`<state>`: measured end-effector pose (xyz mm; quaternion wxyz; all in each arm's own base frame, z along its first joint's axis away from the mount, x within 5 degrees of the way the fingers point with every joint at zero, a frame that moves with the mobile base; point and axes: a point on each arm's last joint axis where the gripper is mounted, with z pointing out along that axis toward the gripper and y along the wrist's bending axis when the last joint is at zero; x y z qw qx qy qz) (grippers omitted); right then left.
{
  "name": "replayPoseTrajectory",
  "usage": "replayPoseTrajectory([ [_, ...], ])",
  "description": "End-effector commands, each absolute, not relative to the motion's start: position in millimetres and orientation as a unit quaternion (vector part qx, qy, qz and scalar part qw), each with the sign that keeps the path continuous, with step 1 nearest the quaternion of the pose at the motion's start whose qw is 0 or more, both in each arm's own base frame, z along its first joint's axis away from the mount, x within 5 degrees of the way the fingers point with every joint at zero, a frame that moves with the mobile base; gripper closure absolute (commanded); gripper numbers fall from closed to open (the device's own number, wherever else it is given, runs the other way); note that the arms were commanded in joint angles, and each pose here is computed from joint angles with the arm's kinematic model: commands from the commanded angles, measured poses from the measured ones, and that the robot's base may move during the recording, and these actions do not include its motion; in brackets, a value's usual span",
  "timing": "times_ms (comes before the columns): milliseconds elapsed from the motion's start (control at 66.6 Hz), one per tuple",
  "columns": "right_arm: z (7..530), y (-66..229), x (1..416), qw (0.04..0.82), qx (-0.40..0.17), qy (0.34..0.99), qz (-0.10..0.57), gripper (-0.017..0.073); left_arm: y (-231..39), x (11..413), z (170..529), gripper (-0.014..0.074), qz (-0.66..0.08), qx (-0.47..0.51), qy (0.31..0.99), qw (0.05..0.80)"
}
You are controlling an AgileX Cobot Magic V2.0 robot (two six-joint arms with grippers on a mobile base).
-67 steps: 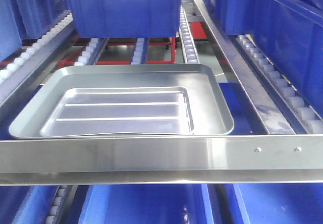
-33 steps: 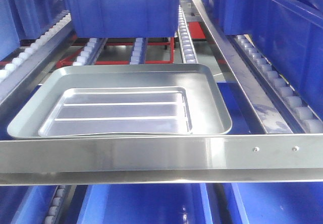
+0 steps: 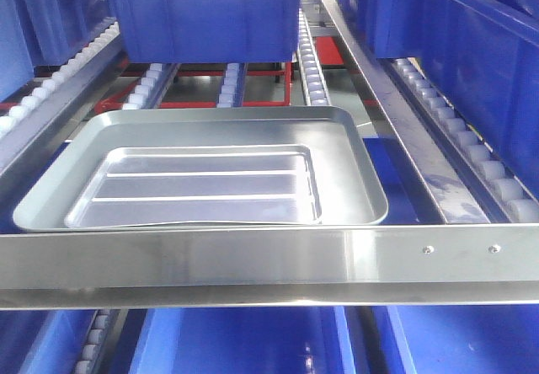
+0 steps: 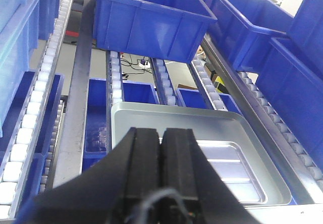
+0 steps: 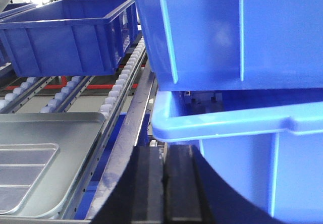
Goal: Grab silver tray and stack on right shelf
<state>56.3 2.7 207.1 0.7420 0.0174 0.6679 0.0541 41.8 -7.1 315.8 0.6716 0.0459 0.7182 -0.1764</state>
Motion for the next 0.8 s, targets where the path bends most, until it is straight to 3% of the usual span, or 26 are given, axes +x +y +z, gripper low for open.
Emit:
replayPoseTrajectory([
  [0,217,3,53,0.78,0.009,0.624,0.052,0.0507,-8,40,331,0.0685,-0.193,0.052,0.686,0.7],
  [616,217,3,53,0.78,0.009,0.624,0.052,0.0507,-9,41,329,0.0685,-0.192,0.052,0.688,0.698],
  [781,217,3,53,0.78,0.009,0.624,0.052,0.0507,-4,37,313,0.0684,-0.151,0.066,0.688,0.707],
])
